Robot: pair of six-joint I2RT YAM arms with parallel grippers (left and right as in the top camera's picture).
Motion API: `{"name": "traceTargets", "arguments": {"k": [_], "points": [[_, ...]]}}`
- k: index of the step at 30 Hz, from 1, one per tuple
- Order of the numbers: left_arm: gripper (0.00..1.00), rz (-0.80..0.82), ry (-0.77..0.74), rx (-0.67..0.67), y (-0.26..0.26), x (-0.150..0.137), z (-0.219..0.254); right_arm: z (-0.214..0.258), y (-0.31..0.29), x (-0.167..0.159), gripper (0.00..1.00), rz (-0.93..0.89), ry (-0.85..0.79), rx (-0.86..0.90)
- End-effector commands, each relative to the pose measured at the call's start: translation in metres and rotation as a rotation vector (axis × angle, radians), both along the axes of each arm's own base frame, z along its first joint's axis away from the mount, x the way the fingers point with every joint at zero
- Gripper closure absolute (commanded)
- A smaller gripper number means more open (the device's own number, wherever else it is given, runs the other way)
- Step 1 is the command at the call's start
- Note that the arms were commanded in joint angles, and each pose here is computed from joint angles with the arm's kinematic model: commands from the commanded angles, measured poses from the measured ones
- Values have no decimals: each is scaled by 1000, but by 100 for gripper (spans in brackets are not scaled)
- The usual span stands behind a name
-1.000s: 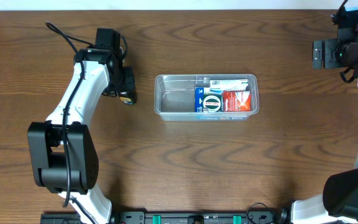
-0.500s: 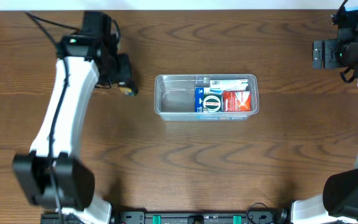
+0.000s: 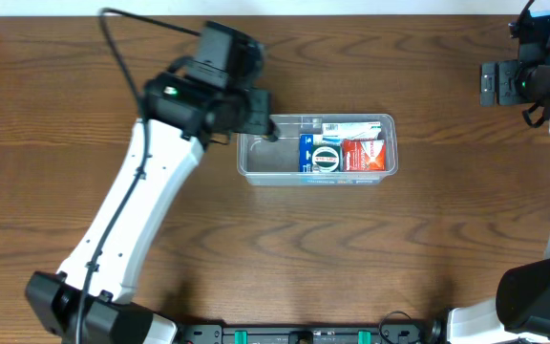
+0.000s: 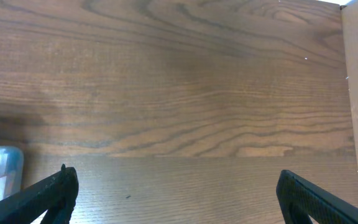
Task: Pack container
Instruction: 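Carry the bottle right and lower it into the container's left end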
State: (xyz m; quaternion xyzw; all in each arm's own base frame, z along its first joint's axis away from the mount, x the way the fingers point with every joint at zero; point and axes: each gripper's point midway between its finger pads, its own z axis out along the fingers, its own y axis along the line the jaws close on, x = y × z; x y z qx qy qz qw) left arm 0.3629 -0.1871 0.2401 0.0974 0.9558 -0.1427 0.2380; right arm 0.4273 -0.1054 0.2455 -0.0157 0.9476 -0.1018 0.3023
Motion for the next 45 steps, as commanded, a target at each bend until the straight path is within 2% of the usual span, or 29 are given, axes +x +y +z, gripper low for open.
{"name": "traceTargets", "arguments": {"k": [1, 13, 28, 36, 38, 45], "points": [[73, 5, -10, 47, -11, 4, -8, 3, 0, 0, 1, -7, -10, 7], [73, -2, 135, 183, -24, 14, -87, 3, 0, 0, 1, -7, -10, 7], [73, -2, 225, 241, -28, 23, -142, 3, 0, 0, 1, -7, -10, 7], [72, -3, 242, 250, -27, 22, -151, 3, 0, 0, 1, -7, -10, 7], [69, -3, 242, 251, -27, 22, -151, 3, 0, 0, 1, -7, -10, 7], [41, 4, 245, 247, -28, 22, -151, 3, 0, 0, 1, -7, -10, 7]]}}
